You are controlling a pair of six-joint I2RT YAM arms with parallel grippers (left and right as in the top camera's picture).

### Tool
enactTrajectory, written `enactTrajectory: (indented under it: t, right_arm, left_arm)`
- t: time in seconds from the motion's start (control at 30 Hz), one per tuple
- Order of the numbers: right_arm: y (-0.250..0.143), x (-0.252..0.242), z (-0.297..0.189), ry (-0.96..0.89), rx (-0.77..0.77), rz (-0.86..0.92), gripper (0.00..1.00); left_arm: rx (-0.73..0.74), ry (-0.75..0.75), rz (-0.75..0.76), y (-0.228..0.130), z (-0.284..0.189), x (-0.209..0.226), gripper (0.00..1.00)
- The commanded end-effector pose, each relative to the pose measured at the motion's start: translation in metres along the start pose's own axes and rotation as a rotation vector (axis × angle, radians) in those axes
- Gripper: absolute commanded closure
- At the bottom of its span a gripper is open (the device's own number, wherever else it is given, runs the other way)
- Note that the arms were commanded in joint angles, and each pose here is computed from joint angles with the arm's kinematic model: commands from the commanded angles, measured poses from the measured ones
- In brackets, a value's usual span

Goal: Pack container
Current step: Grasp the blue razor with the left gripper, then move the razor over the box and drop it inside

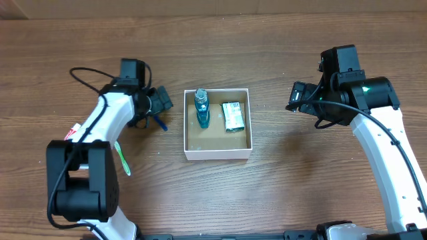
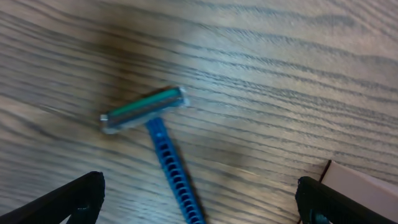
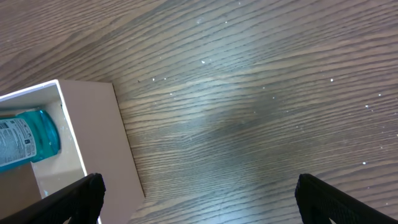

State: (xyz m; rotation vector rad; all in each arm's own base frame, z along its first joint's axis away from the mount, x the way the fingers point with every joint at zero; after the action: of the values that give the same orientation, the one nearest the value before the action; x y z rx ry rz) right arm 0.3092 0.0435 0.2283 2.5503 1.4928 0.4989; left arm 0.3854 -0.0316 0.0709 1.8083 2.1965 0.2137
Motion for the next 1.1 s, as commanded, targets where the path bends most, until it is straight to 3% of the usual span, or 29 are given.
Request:
enactTrajectory:
  t: [0.0,0.47,0.73,0.8,0.87,1.07]
  right_arm:
    - [0.000,-0.001,-0.003,0.011,-0.004,0.002,0.00]
    - [0.000,-0.001,-0.003,0.011,-0.004,0.002,0.00]
    - [0.000,-0.001,-0.003,0.011,-0.003,0.002,0.00]
    - [0.000,-0.001,-0.003,0.011,-0.004,0.002,0.00]
    - [0.000,-0.001,-0.003,0.011,-0.004,0.002,0.00]
    - [0.000,-0.001,-0.003,0.011,-0.004,0.002,0.00]
  left_arm:
    - [-0.009,0.041,-0.056,0.008,0.007,0.001,0.00]
    - [0.100,0.130,-0.069,-0.013,0.043,0.016,0.03]
    - [0.132,0.132,-0.069,-0.020,0.042,0.017,0.51]
    - [0.142,0.121,-0.070,-0.022,0.042,0.015,0.70]
    - [0.146,0.118,-0.071,-0.022,0.042,0.015,0.76]
    - [0.158,0.099,-0.073,-0.024,0.042,0.012,0.83]
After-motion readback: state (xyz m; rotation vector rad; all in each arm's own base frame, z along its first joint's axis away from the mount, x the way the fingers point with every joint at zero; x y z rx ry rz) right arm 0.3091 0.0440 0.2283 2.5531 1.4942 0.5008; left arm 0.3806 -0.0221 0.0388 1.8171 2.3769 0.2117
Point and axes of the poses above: each gripper's point midway between its finger pads, its own z axis out along the fingers, its own x axis along the line the jaws close on, y = z × x, the point moved 4 cm from there along -z, back along the fingers, and after that the axes turned 14 degrees about z, right-handed, at the moved point
